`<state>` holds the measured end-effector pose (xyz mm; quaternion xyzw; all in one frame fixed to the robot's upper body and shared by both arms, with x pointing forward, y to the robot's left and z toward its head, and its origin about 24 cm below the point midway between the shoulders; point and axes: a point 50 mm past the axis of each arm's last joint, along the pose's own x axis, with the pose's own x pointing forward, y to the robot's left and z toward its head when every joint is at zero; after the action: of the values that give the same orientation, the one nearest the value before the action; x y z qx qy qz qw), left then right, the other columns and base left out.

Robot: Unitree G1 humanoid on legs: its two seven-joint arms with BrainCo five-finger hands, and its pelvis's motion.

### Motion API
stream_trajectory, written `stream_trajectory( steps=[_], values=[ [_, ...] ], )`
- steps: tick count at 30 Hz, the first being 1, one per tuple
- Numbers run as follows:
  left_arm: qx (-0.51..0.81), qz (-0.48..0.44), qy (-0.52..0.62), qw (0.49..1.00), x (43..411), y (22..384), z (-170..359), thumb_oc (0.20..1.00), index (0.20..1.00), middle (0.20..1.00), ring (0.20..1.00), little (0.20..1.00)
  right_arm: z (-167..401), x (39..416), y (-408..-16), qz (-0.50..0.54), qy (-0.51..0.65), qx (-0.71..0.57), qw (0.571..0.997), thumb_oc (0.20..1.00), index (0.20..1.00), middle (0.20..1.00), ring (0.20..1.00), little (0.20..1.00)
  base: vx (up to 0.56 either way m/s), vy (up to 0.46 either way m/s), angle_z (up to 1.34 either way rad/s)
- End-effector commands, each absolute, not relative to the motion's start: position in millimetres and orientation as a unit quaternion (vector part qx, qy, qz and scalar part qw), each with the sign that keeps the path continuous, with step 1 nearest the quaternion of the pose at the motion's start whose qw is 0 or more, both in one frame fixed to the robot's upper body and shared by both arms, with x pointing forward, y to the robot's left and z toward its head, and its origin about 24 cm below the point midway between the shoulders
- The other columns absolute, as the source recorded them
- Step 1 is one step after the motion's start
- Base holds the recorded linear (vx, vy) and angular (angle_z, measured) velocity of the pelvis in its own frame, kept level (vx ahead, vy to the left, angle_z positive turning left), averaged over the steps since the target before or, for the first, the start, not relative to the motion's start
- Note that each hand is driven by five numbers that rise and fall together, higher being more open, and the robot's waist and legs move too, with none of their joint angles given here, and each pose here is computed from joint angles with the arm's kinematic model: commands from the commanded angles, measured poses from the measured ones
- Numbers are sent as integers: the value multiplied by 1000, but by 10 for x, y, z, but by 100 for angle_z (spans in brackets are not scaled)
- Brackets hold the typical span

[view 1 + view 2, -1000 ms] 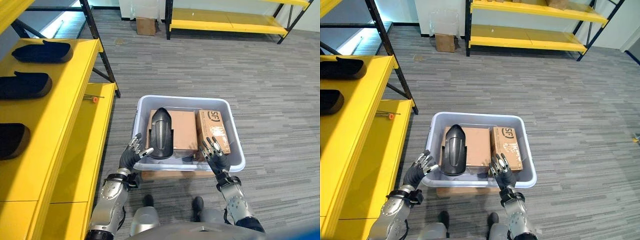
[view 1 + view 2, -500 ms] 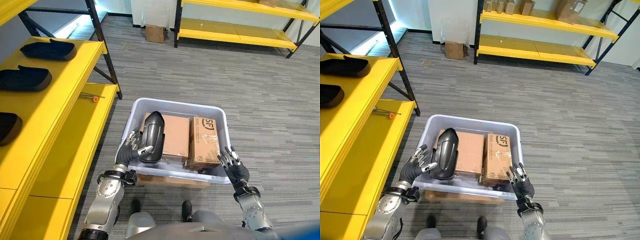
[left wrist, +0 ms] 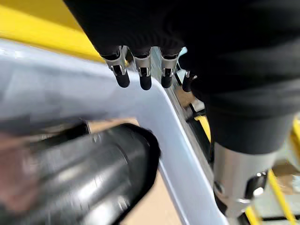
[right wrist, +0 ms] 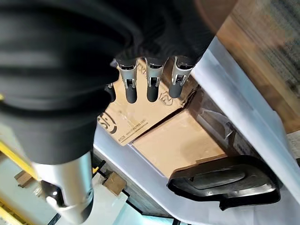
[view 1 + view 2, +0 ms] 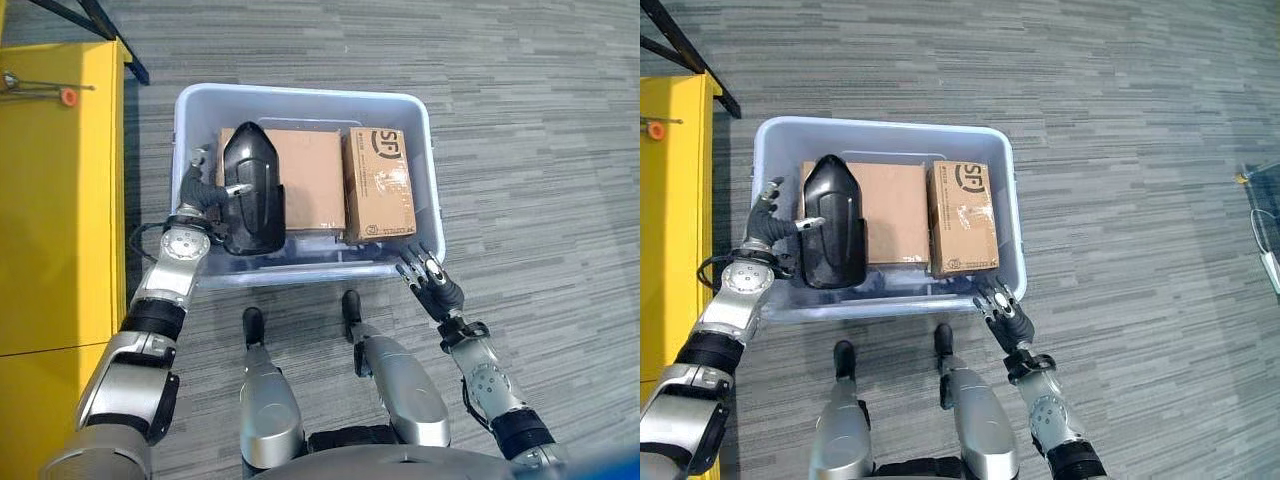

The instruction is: Move parts from the plastic box to the shelf.

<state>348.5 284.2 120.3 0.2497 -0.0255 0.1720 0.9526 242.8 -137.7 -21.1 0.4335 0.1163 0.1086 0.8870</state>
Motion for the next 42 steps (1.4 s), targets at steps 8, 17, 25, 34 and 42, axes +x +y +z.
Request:
stream_trajectory(
  steps=[8, 17, 25, 34, 42],
  values=[
    [279, 251, -103, 921, 3494, 3276, 1803, 1000, 1000, 1000, 1000, 1000, -25, 2439, -1217, 145, 79, 456, 874, 1000, 1000, 1000, 1000, 1000, -4, -4, -1],
    [329, 244, -31, 912, 3706, 3233, 1719, 1000, 1000, 1000, 1000, 1000, -61, 2343, -1166, 167, 98, 456, 869, 1000, 1000, 1000, 1000, 1000, 27, 0, 0],
    [262, 345, 29, 901, 3509, 3703, 1684, 1000, 1000, 1000, 1000, 1000, -89, 2266, -1227, 180, 106, 438, 874, 1000, 1000, 1000, 1000, 1000, 25, -5, -4],
    [229, 433, 50, 871, 3207, 4088, 1658, 1000, 1000, 1000, 1000, 1000, -148, 2181, -1252, 189, 124, 426, 876, 1000, 1000, 1000, 1000, 1000, 29, -2, -3],
    [276, 405, 56, 870, 3298, 3947, 1579, 1000, 1000, 1000, 1000, 1000, -192, 2174, -1233, 194, 137, 428, 872, 1000, 1000, 1000, 1000, 1000, 4, 2, 0]
  ],
)
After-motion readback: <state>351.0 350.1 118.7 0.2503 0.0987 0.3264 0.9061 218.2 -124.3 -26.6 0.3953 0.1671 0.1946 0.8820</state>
